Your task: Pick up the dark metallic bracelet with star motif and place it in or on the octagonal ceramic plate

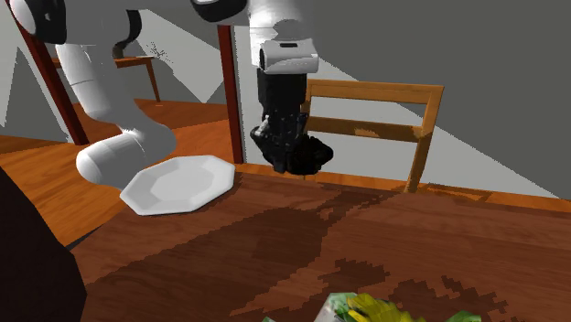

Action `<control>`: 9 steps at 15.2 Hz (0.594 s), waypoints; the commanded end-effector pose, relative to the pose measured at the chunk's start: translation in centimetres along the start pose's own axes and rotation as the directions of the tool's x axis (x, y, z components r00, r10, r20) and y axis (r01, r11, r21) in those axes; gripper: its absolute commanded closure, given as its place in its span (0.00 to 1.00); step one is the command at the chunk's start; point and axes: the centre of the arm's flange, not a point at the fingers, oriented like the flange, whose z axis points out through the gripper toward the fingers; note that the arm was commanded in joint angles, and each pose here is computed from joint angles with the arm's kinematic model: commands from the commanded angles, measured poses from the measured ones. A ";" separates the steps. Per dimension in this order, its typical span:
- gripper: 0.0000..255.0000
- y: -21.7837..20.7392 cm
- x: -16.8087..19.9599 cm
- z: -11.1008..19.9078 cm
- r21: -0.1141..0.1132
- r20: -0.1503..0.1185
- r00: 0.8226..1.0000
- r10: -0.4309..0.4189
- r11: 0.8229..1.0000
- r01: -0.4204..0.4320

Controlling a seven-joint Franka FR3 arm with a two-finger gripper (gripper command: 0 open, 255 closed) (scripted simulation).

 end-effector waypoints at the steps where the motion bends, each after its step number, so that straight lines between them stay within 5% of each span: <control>1: 1.00 0.9 -2.4 0.0 0.000 0.000 1.000 0.000 1.000 0.000; 9: 1.00 5.7 -11.8 0.1 0.000 0.000 1.000 0.000 1.000 0.000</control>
